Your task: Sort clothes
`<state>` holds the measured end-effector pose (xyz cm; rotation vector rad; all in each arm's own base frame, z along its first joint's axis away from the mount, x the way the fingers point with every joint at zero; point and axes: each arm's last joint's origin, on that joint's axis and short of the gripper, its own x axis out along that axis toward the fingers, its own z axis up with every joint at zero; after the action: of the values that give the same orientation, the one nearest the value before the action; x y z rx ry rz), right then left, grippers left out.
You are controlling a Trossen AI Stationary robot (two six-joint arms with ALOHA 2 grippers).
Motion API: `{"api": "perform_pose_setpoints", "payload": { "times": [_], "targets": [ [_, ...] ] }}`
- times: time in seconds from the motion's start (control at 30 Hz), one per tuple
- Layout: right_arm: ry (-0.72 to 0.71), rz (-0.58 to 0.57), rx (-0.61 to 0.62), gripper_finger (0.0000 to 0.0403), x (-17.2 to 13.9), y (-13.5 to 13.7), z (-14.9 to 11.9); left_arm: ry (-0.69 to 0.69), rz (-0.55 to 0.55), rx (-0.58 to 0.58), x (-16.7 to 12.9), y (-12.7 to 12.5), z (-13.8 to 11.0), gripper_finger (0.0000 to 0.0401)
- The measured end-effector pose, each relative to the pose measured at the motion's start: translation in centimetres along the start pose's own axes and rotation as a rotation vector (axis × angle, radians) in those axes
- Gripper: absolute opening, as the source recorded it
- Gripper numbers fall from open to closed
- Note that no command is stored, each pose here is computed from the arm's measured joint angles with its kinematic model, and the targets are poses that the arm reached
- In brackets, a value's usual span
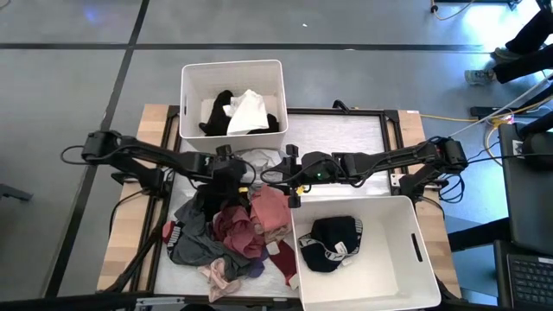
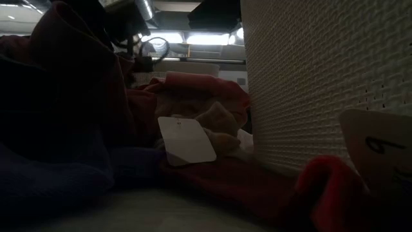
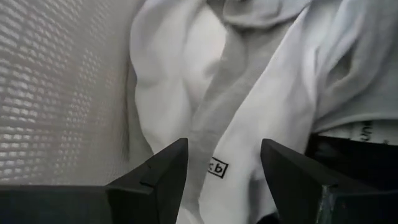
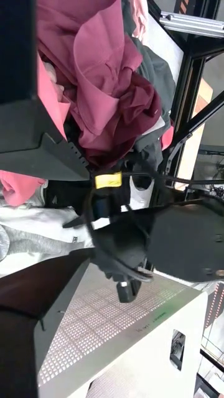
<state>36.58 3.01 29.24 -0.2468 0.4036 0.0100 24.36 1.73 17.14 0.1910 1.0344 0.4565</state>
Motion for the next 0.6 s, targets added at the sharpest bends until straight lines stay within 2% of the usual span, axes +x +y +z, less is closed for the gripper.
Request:
{"api": "perform_pose_setpoints", "payload": {
  "times": [0.2,0.6],
  "targets": [
    [0.000,0.000,0.000,0.0207,0.0,0.0,0.0,0.050,0.026,-0.002,1.3,0.4,-0.2,0.0181],
    [0.000,0.000,0.000,0.0207,0.0,0.0,0.0,0.041,0.026,0.056,1.4,0.5,-0.1,0.0026]
  ]
}}
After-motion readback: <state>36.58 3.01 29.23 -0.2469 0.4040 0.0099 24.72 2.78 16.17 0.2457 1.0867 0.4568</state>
